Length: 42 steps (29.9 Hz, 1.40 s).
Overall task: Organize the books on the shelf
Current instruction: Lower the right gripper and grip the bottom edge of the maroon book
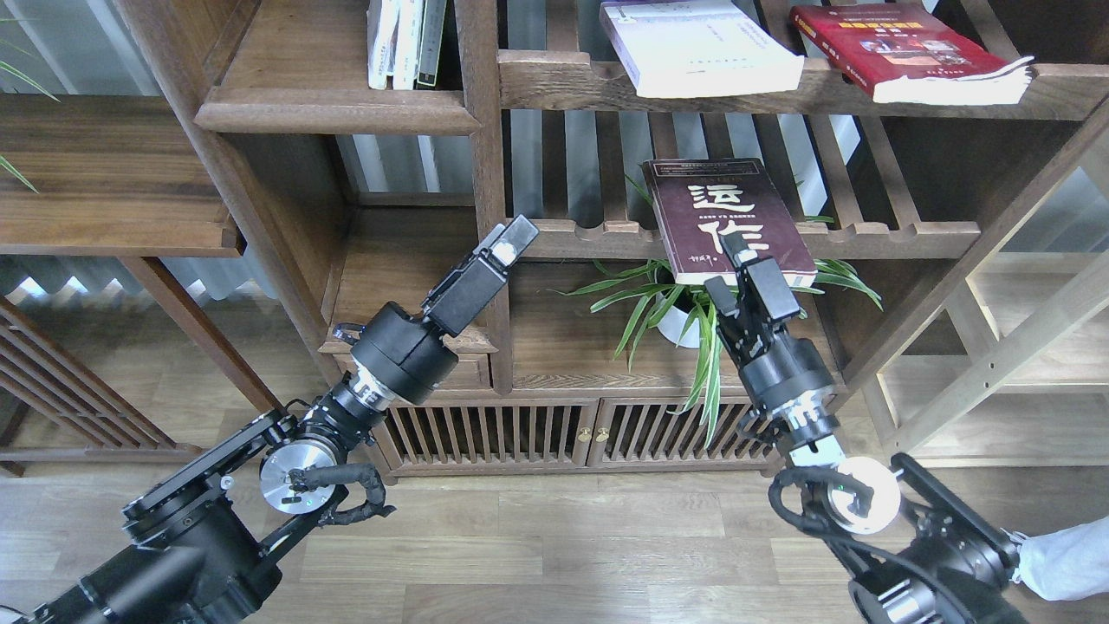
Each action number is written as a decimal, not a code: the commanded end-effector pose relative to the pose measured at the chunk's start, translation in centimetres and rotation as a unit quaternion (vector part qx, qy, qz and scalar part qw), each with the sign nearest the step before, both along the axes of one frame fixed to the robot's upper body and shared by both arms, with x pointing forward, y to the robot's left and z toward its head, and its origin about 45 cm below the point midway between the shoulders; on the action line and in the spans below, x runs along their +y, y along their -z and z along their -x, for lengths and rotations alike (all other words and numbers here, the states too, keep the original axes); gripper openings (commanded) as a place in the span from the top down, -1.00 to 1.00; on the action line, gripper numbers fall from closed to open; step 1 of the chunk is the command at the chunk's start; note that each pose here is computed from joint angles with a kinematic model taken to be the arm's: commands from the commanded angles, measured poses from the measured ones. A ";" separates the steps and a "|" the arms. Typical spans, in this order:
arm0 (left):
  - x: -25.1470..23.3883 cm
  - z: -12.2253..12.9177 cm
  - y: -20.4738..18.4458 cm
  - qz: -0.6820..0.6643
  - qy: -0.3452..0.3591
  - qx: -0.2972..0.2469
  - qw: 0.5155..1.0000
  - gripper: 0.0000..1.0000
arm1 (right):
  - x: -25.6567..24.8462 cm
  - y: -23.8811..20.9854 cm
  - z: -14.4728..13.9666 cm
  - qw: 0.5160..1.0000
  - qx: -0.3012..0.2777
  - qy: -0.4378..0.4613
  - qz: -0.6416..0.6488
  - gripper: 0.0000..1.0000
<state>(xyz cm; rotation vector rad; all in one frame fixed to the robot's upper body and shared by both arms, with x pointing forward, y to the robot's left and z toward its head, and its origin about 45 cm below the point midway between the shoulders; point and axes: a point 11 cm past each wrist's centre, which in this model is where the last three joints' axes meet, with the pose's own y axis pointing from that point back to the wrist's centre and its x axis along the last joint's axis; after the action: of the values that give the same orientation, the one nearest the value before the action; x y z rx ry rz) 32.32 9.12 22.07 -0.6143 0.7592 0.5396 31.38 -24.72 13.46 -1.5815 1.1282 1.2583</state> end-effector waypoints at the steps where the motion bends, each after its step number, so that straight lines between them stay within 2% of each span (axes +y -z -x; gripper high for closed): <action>1: -0.1 0.0 0.0 0.000 0.001 0.000 1.000 -0.99 | -0.1 0.9 0.9 1.000 0.013 0.001 0.001 -0.99; 10: -0.4 0.2 0.1 -0.013 0.006 -0.011 1.000 -0.99 | 1.2 1.8 0.9 0.999 0.037 -0.010 0.003 -0.99; 24: -0.9 0.4 -0.4 -0.007 0.011 -0.017 1.000 -0.99 | 1.5 3.2 0.6 0.996 0.087 0.020 -0.020 -0.99; 33: -1.1 0.9 -0.5 -0.031 0.020 -0.041 0.998 -0.99 | 1.1 2.6 -2.0 0.995 0.095 0.032 -0.017 -0.99; 42: 0.1 0.6 0.2 -0.054 0.014 -0.043 0.998 -0.99 | -0.3 2.8 -3.9 0.993 0.107 0.055 -0.014 -0.99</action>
<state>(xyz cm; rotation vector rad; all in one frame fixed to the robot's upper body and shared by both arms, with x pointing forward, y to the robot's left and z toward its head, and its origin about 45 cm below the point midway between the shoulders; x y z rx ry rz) 31.67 8.79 22.13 -0.5393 0.6595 0.5133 34.73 -24.57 10.70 -1.3943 1.2951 1.3857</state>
